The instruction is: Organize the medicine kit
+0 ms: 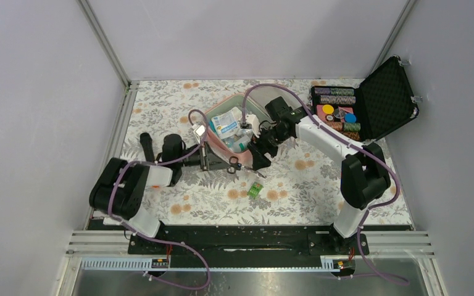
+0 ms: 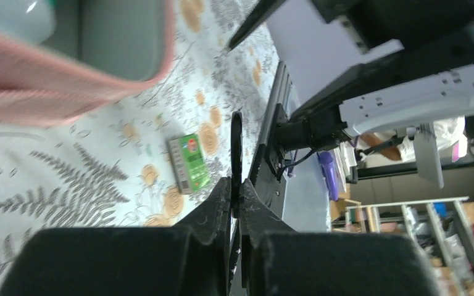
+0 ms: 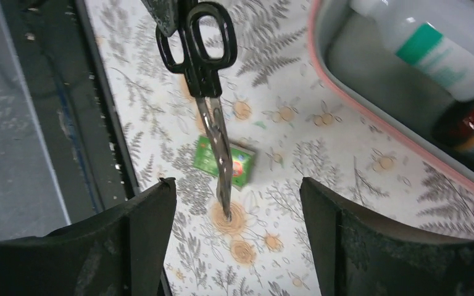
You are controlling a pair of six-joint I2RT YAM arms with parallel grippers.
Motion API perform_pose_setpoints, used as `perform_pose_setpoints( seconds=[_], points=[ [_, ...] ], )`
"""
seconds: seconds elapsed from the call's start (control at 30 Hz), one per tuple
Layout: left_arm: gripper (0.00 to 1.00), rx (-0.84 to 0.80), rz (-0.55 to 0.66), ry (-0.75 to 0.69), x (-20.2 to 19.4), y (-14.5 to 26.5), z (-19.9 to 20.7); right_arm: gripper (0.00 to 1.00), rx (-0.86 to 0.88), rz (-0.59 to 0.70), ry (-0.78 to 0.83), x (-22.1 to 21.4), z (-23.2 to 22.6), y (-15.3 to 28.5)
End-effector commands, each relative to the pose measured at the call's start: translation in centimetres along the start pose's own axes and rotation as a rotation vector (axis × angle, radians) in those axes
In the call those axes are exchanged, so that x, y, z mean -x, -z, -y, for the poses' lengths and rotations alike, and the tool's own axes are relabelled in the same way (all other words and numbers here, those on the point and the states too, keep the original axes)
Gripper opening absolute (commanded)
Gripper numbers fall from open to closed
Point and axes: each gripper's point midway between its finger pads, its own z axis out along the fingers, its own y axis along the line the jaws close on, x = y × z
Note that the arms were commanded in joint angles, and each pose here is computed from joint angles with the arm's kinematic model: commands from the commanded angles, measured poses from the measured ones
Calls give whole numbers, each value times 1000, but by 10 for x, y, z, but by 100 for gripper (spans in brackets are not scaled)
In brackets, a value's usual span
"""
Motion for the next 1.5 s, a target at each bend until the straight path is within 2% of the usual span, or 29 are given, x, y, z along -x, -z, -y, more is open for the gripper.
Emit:
perform_pose_setpoints(
  seconds=[0.0, 0.13, 0.23, 0.37, 0.5, 0.63, 0.9, 0.93, 1.0, 1.03, 1.1, 1.17, 1.23, 1.37, 1.43, 1.47],
  points=[
    [0, -108, -35, -313, 5, 10, 44, 80, 183, 100, 35, 20, -31, -1],
    [0, -114, -56, -416, 10, 14, 57, 73, 287, 134, 17, 28, -47, 1],
    [0, -119, -43, -435, 13, 15, 61, 61, 329, 145, -15, 32, -52, -1],
    [0, -124, -31, -445, 16, 15, 64, 56, 352, 136, -39, 31, -53, -3],
    [0, -129, -20, -457, 21, 14, 68, 43, 382, 145, -53, 31, -58, -3],
    [0, -140, -7, -460, 24, 14, 72, 38, 391, 137, -67, 29, -59, -6],
    [0, -165, -6, -449, 26, 12, 76, 0, 427, 153, -68, 36, -61, -8],
    [2, -173, -14, -444, 25, 11, 77, 0, 433, 159, -66, 38, -61, -8],
    [27, -193, -46, -428, 19, 8, 79, 0, 439, 166, -62, 40, -62, -7],
    [35, -197, -62, -415, 16, 6, 77, 0, 441, 169, -60, 41, -61, -7],
    [41, -213, -97, -396, 9, 2, 76, 0, 443, 172, -55, 43, -62, -7],
    [43, -223, -131, -367, 3, -1, 71, 0, 444, 170, -57, 43, -62, -8],
    [39, -232, -154, -352, -2, -4, 69, 0, 446, 171, -58, 43, -62, -8],
    [19, -250, -167, -356, -5, -7, 70, 0, 446, 167, -64, 42, -61, -9],
    [5, -266, -163, -364, -4, -7, 74, 0, 442, 161, -73, 41, -60, -10],
    [0, -277, -154, -375, -2, -7, 77, 6, 436, 155, -87, 41, -58, -11]
  ],
)
